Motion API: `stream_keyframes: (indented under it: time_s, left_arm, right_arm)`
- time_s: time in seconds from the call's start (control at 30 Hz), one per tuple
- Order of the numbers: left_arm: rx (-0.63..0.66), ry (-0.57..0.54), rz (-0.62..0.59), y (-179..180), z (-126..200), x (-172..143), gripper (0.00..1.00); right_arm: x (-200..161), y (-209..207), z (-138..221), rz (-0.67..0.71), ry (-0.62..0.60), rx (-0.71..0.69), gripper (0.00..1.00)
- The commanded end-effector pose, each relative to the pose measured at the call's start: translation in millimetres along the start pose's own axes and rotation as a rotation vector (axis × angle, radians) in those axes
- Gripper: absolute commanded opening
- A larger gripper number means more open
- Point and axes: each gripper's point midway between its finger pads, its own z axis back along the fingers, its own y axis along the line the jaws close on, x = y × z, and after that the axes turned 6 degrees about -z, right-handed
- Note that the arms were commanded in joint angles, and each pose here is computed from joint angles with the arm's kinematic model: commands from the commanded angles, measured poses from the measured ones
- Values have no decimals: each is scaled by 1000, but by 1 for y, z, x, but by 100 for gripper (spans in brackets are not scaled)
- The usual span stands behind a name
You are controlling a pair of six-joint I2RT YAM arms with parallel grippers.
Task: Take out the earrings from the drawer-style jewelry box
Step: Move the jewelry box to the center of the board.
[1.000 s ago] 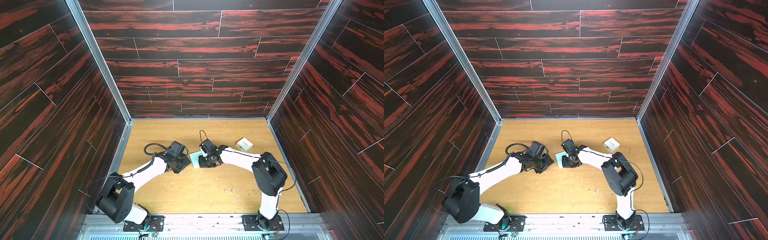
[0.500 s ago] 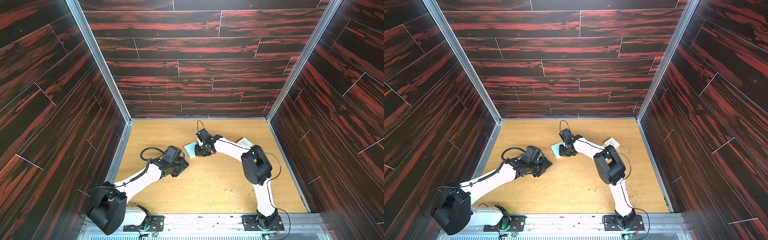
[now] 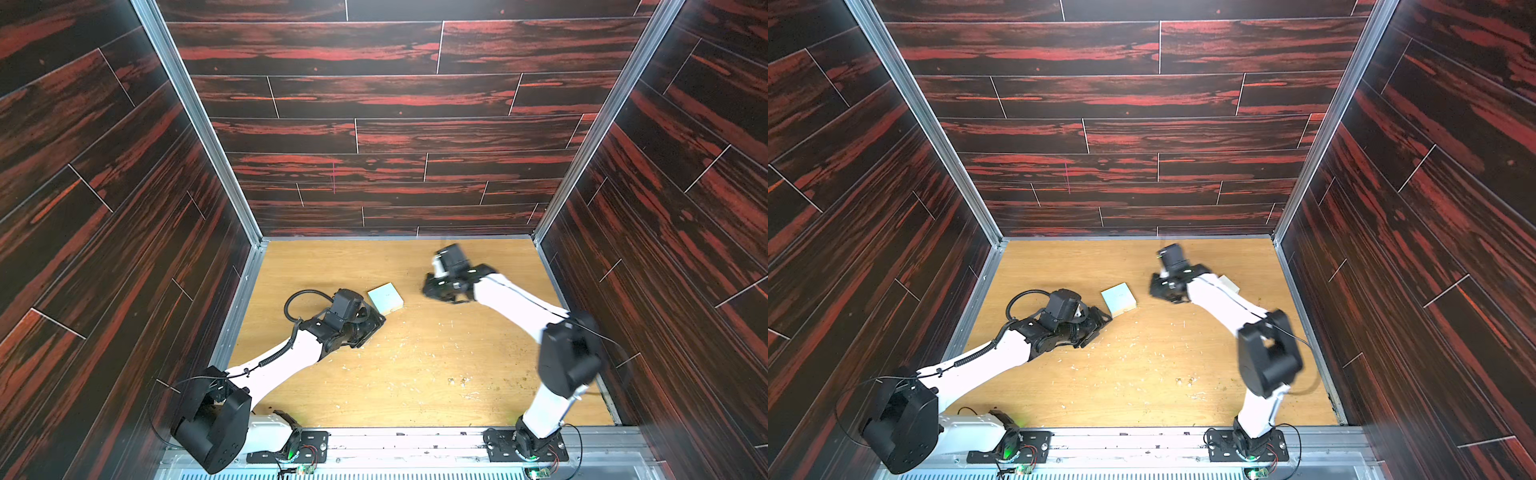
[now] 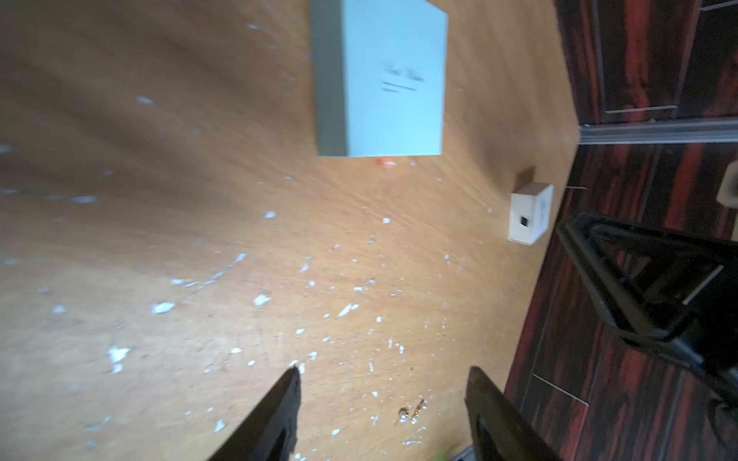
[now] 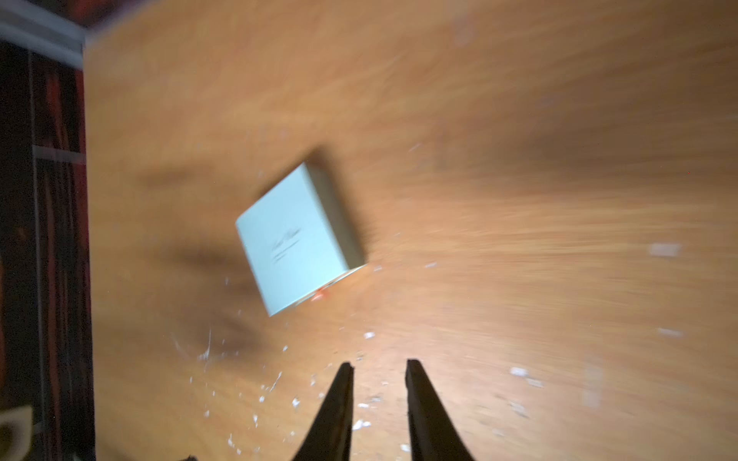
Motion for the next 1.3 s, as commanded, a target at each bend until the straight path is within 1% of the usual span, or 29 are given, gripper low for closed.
stream_keyframes:
  time_s: [0.0,0.1,0.2,0.27,0.37,0.5,0.6,0.8,1.0,1.07,1.27]
  left_arm:
    - [-110,-44,-47,-27,0,5,70]
    - [-163,-77,-39,-37,-2,9,72]
    - [-172,-66,-33,-40,-10,9,72]
    - [-176,-54,-33,-43,-14,9,72]
    - [-181,-44,-38,-48,-17,10,72]
    - [-173,-33,-47,-49,-19,10,72]
    - [-165,-29,-62,-50,-18,11,72]
    - [-143,-48,-74,-44,-14,12,72]
    - [-119,-83,-59,-32,-9,15,72]
    - [-119,-91,-55,-31,-7,16,72]
    - [-126,-96,-39,-28,-9,16,73]
  right_arm:
    - [20,-47,20,-128,-63,-51,30]
    - [52,-92,38,-273,-146,-66,32]
    - [80,-130,45,-406,-195,-65,32]
    - [97,-150,46,-463,-218,-67,32]
    - [118,-172,43,-491,-237,-77,32]
    - [139,-190,32,-506,-222,-57,32]
    - [151,-197,25,-514,-214,-8,32]
    - [160,-216,7,-512,-176,-26,32]
    - [156,-237,-16,-535,-81,-53,32]
    - [155,-238,-21,-522,-49,-56,32]
    - [151,-238,-32,-516,-6,-33,32]
